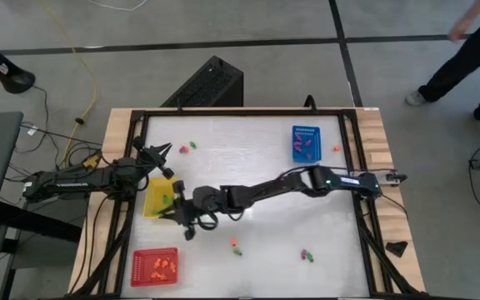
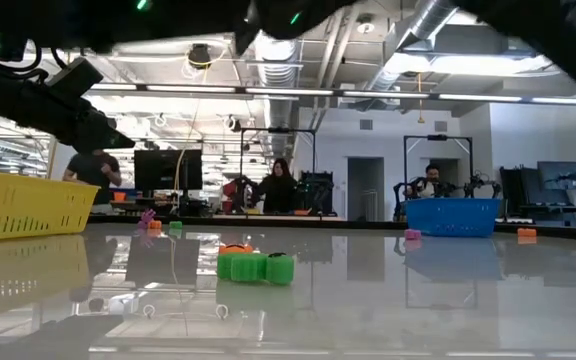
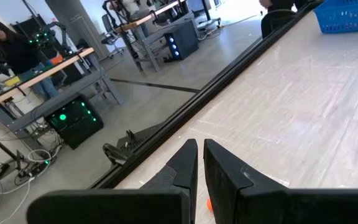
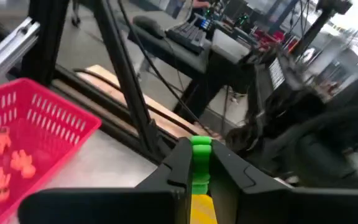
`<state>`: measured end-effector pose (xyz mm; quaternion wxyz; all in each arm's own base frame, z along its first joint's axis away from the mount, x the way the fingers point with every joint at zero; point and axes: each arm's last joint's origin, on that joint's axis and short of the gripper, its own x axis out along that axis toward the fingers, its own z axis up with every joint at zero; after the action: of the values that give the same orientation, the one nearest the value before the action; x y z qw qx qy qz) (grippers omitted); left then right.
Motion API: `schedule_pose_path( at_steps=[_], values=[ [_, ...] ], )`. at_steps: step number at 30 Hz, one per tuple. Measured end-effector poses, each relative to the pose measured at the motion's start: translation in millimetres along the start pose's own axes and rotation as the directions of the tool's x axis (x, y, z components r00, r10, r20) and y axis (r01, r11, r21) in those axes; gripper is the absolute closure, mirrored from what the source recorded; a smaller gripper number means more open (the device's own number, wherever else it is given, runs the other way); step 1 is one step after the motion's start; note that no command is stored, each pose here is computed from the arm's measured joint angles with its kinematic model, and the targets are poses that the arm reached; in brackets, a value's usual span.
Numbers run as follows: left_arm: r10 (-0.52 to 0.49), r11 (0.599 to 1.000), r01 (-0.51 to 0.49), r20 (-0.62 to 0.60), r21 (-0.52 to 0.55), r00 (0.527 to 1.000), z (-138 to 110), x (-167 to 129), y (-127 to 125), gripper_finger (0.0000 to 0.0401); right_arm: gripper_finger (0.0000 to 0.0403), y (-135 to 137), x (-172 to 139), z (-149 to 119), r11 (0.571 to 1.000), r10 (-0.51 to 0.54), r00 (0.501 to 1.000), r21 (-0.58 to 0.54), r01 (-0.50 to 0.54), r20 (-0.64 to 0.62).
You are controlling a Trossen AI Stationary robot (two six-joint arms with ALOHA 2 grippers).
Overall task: Sort Halloween decoration
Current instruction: Put the green skeleton toy into the yellow bin
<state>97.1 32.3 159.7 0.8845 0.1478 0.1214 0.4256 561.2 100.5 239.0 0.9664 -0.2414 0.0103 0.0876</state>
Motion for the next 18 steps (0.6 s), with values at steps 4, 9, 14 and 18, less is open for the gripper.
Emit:
schedule_pose_path(
  at_steps=[4,9,14,18],
  values=[
    [0.001,1.0,-0.001,0.0,0.0,1.0,0.0,0.0,0.0,0.0383,0.034,-10.1,21.7,-25.3,0.991,-0.021,1.0,0.135,0.02,0.009],
    [0.001,1.0,-0.001,0.0,0.0,1.0,0.0,0.0,0.1,0.0383,0.0339,-14.5,35.1,-61.7,0.98,-0.041,0.999,0.197,0.044,-0.017],
    [0.025,0.998,-0.024,-0.01,0.056,1.0,-0.4,0.1,0.6,0.0383,0.0335,-18.9,34.2,-69.1,0.98,-0.021,0.997,0.197,0.035,-0.071],
    [0.038,0.998,-0.037,-0.018,0.055,0.999,-0.9,0.3,0.7,0.0383,0.0306,-19.8,33.7,-68.2,0.972,-0.014,0.997,0.234,0.031,-0.076]
  ],
)
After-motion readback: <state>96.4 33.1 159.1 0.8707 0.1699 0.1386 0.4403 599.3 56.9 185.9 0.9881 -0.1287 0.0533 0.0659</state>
